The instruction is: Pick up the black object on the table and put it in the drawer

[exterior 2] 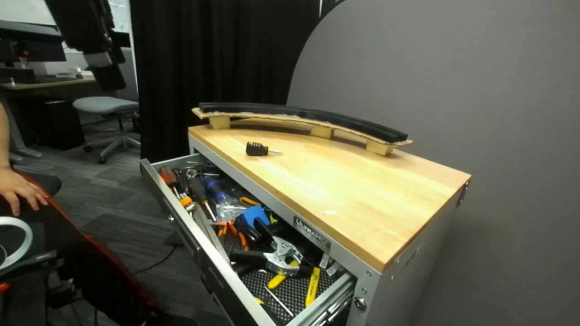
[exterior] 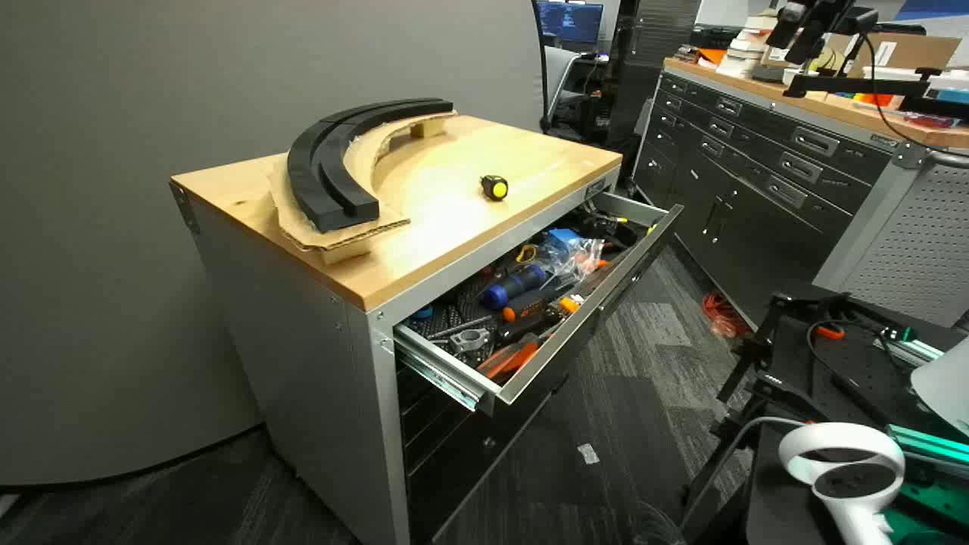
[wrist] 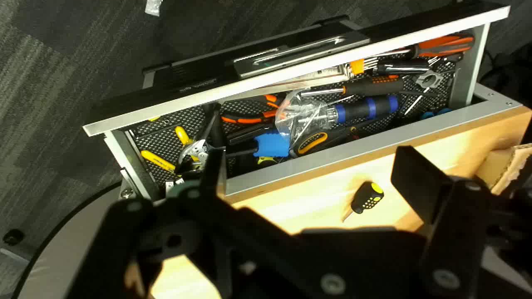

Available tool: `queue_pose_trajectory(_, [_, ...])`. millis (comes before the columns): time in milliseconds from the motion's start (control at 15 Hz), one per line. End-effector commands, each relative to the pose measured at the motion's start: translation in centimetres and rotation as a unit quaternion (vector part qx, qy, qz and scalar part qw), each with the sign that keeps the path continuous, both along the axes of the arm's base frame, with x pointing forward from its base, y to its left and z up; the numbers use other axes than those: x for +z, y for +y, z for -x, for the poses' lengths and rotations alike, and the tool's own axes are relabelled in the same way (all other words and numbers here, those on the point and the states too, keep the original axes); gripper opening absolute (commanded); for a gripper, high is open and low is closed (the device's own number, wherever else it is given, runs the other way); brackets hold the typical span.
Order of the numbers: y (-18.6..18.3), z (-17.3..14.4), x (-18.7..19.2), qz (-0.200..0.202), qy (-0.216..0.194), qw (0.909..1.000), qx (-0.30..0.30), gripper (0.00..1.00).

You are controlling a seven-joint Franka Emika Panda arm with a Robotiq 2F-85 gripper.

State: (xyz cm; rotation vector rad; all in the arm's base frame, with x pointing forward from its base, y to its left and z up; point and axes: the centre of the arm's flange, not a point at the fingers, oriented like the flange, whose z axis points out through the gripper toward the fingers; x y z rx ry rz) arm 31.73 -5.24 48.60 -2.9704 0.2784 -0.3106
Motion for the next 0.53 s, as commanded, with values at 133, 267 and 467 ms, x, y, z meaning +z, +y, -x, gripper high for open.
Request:
queue_pose_trajectory(133, [0.0, 0.0, 0.4, 0.0, -0.004, 1.0, 0.0, 1.0])
queue_pose_trajectory(267, [0.0, 0.0, 0.4, 0.0, -0.005, 1.0, 0.0, 1.0])
queue_pose_trajectory(467, [4.0, -4.9, -0.8, 0.017, -0.004, 0.9995, -0.025, 1.0])
